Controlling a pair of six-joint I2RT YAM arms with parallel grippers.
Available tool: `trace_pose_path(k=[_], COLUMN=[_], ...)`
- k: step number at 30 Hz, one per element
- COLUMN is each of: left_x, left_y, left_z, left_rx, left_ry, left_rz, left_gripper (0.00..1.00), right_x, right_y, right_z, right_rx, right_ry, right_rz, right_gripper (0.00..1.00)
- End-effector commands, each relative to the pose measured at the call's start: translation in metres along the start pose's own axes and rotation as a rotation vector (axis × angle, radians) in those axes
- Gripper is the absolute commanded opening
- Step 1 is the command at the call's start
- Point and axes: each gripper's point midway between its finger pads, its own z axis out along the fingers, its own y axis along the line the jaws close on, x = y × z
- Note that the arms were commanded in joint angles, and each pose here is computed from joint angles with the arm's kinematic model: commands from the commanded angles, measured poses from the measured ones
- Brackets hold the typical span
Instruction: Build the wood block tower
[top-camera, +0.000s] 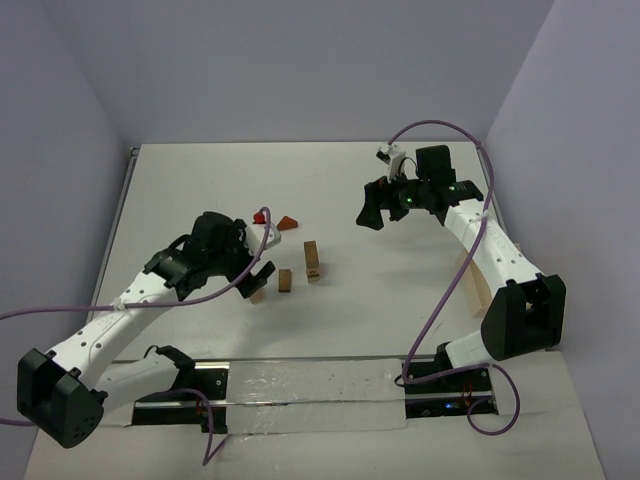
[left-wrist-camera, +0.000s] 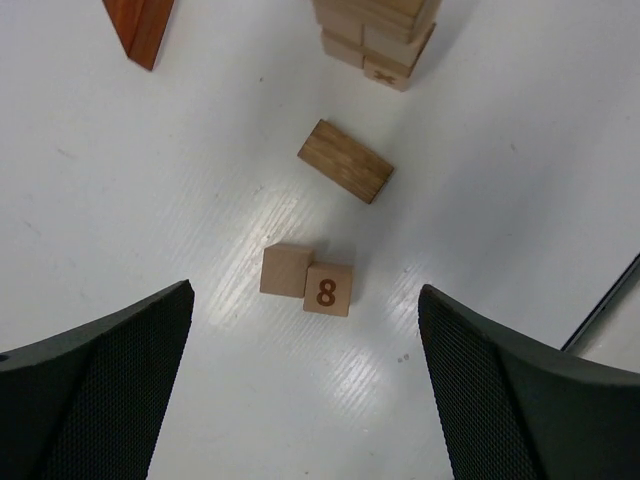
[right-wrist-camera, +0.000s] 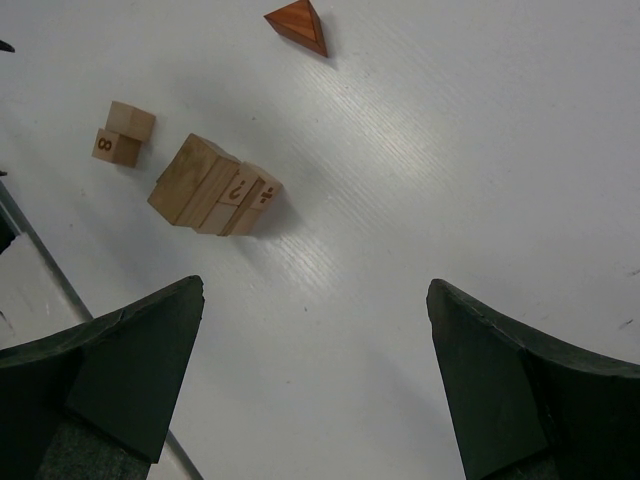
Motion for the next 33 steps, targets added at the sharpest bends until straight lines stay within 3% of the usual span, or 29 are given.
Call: trace_pose_path(k=[1, 5, 8, 15, 21, 33], left_x=[0.012, 0.034, 0.044, 0.06, 0.065, 0.07], left_y=[0.0, 0.015, 0.024, 0.032, 0.019, 0.02], left_z=[0.0, 0.011, 0.02, 0.037, 0.044, 0.058], left_rx=[0.063, 0.108, 0.156, 0.193, 0.281, 0.275], left_ry=[0.024, 0.076, 0.103, 0.152, 0.135, 0.118], left_rz=[-0.029, -0.078, -0.074, 0.018, 0.053, 0.041], left_gripper=[0.99, 0.99, 0.93, 0.91, 0.92, 0.93], right_x=[-0.013, -0.013, -0.012, -0.011, -0.009, -0.009], right_y=[0.011, 0.012, 0.011, 0.01, 0.009, 0.009], right_z=[-0.009, -0.009, -0.009, -0.007, -0.005, -0.004], right_rx=[-0.017, -0.017, -0.016, -0.015, -0.015, -0.018], right_ry=[-0.04, -0.042, -0.039, -0.03, -0.023, -0.018], right_rz=[-0.037, -0.04, -0.039, -0.033, -0.032, -0.032], right_gripper=[1.0, 1.0, 1.0, 1.0, 1.0, 1.0])
